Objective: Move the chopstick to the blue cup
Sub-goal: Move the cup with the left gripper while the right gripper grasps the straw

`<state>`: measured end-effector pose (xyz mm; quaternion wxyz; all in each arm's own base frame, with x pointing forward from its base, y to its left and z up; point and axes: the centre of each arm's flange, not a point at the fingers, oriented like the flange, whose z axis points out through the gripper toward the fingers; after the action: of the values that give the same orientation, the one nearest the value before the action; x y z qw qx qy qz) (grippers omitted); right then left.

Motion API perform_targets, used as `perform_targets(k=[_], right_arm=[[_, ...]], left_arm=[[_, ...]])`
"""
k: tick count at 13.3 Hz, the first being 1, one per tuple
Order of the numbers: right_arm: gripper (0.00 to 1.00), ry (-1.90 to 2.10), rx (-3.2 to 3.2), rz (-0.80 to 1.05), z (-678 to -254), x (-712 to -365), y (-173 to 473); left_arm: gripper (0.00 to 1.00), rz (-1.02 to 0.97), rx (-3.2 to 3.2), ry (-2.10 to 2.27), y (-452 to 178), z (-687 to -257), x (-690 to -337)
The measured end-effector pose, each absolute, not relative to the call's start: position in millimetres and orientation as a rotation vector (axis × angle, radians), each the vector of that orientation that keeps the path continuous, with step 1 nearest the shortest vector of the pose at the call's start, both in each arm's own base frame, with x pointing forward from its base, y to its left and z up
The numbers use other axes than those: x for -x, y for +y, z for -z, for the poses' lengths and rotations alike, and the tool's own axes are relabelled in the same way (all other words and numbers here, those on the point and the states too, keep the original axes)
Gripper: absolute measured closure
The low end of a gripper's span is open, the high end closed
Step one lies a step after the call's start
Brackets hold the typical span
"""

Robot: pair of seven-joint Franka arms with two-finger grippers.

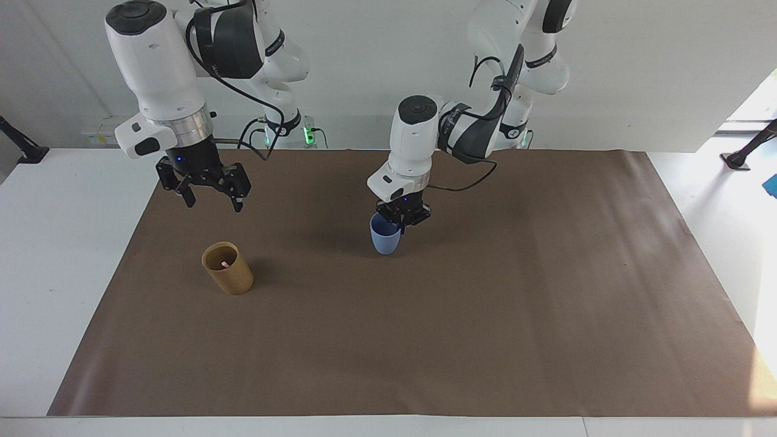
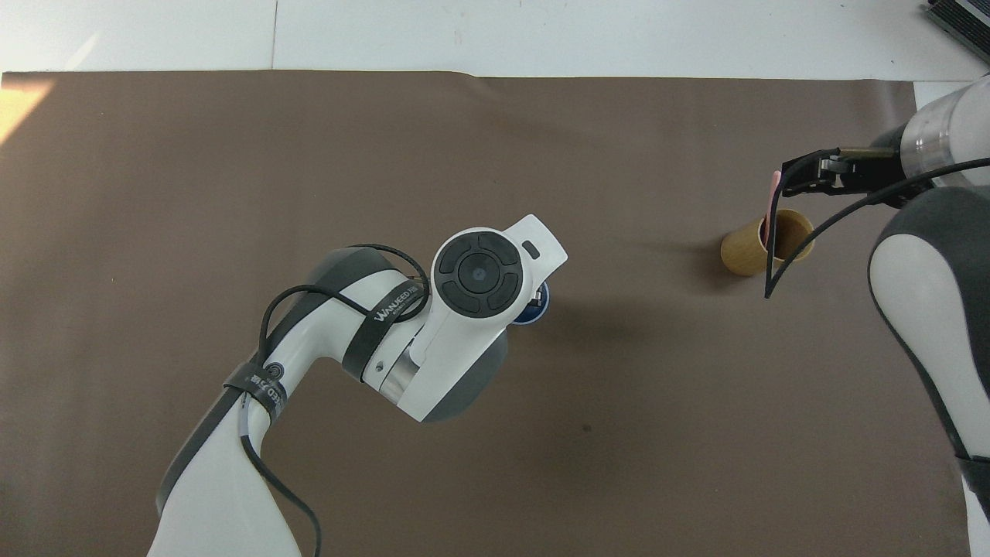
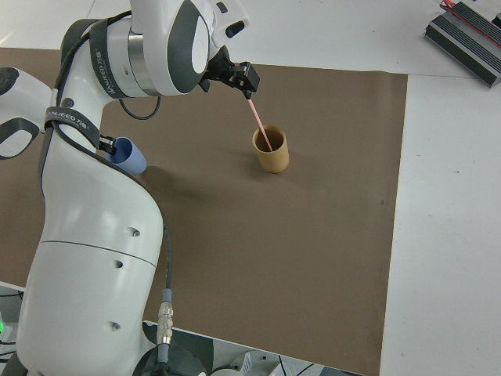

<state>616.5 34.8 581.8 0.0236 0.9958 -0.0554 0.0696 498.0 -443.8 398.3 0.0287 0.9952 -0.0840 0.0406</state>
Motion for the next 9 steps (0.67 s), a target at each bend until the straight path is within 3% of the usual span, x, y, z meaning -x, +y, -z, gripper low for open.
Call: perform_targets(k=[2, 3, 9], right_arm=[[0.0, -0.131, -3.074, -0.232, -565.1, -629.4, 35.5], [0.0, -0.102, -3.067, -0.229, -557.0, -634.4, 34.7], [0.0, -0.033, -3.043, -0.168, -514.4, -651.4, 40.0]], left_arm=[[0.95, -0.111, -3.079, -0.248, -446.6, -390.6, -496.5], [0.9, -0.107, -3.082, -0.23, -446.4, -388.4, -496.5], [0.16, -0.128, -3.079, -0.085, -440.4, -393.4, -501.8]])
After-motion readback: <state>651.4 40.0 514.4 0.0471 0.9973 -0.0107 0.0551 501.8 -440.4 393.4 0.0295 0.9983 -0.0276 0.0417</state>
